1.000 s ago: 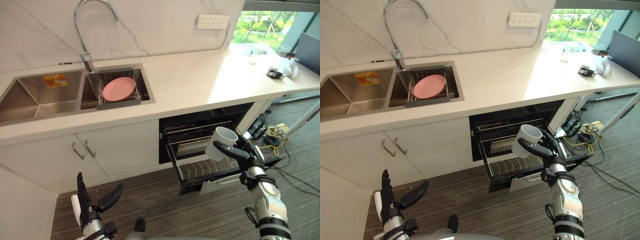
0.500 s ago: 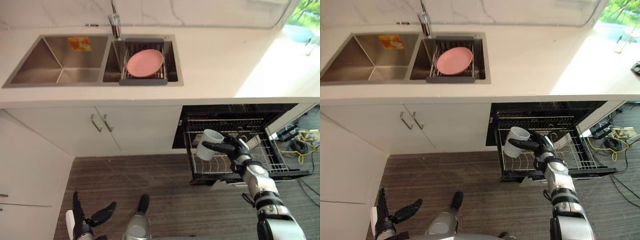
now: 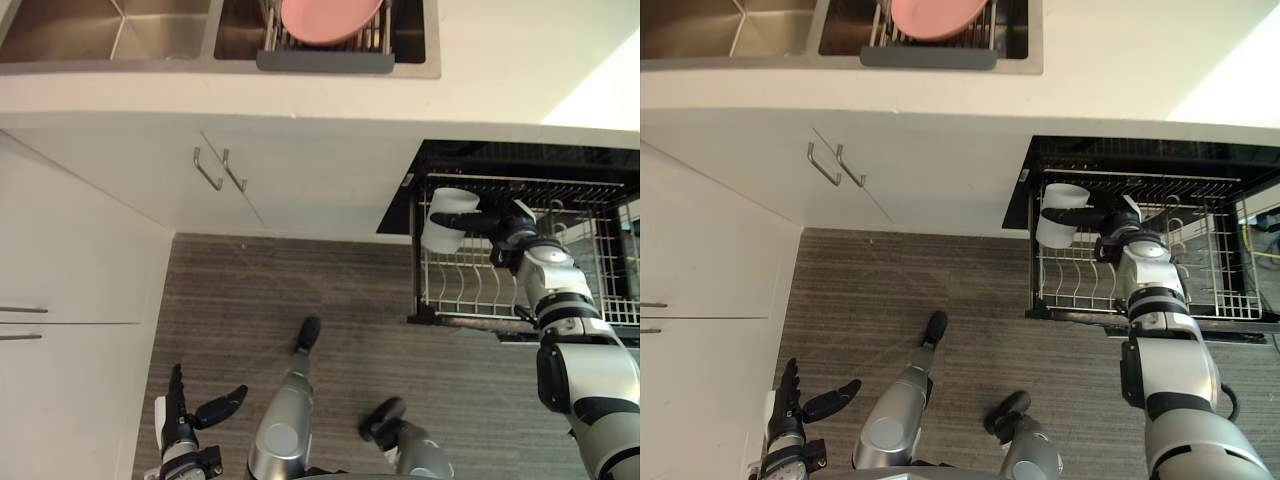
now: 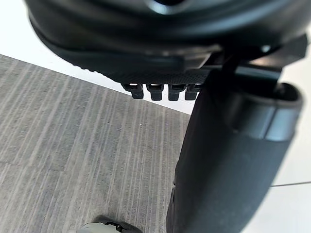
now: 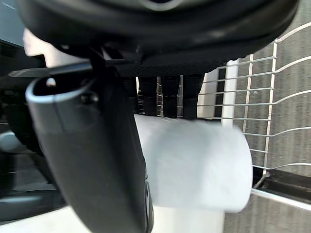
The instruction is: Walk over to the sink, pick up the cup, carry it to the dishwasher, place the cup inside the dishwasher, then close the dishwasher door
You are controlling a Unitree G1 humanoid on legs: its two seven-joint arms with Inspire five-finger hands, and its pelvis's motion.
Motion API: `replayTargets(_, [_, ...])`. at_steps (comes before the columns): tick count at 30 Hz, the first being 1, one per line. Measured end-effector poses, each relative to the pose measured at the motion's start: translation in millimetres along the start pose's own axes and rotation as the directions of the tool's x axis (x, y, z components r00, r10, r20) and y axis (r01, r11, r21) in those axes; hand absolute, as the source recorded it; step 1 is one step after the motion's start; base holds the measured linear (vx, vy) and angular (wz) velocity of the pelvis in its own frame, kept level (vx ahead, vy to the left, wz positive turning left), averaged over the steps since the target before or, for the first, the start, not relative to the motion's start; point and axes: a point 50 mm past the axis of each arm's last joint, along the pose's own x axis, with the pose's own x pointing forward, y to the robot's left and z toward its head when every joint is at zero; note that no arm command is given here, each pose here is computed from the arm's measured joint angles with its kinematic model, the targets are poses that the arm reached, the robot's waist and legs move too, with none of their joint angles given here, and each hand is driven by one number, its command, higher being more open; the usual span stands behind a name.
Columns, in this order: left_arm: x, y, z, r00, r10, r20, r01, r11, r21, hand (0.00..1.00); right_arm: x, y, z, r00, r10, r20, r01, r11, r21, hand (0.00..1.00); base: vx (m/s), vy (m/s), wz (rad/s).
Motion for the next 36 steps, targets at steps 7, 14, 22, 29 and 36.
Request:
replayTargets(7, [6.4, -6.0, 6.4, 0.999, -0.037, 0.015, 0.037, 0.999, 0.007, 1.0, 1.6, -6.1, 15.7, 1.0, -0.028, 0.006, 0.028, 1.0, -0.007, 0.0, -0.03, -0.048, 0.04])
replayTargets(14, [8.4, -8.8, 8.2, 0.999, -0.048, 0.012, 0.048, 0.999, 0.014, 1.0, 1.7, -9.4, 14.5, 0.999, -0.047, -0.012, 0.047, 0.999, -0.005, 0.0, -0.02, -0.041, 0.0])
replayTargets(22, [10.5, -15.4, 11.9, 0.997, -0.078, 0.019, 0.077, 0.997, 0.027, 1.0, 1.7, -10.4, 11.3, 0.998, -0.057, -0.033, 0.057, 0.998, -0.018, 1.0, -0.03, -0.041, 0.0])
replayTargets(29, [10.2, -15.3, 9.7, 0.997, -0.078, 0.005, 0.078, 0.997, 0.015, 1.0, 1.7, -9.7, 11.4, 0.999, -0.044, -0.031, 0.044, 0.999, 0.012, 1.0, -0.02, -0.04, -0.01])
replayTargets(36, [7.9, -14.6, -1.0, 0.997, -0.07, -0.042, 0.071, 0.997, 0.023, 1.0, -3.0, -9.2, 14.9, 0.998, -0.007, 0.063, 0.001, 0.995, 0.097, 1.0, -0.02, -0.038, -0.09])
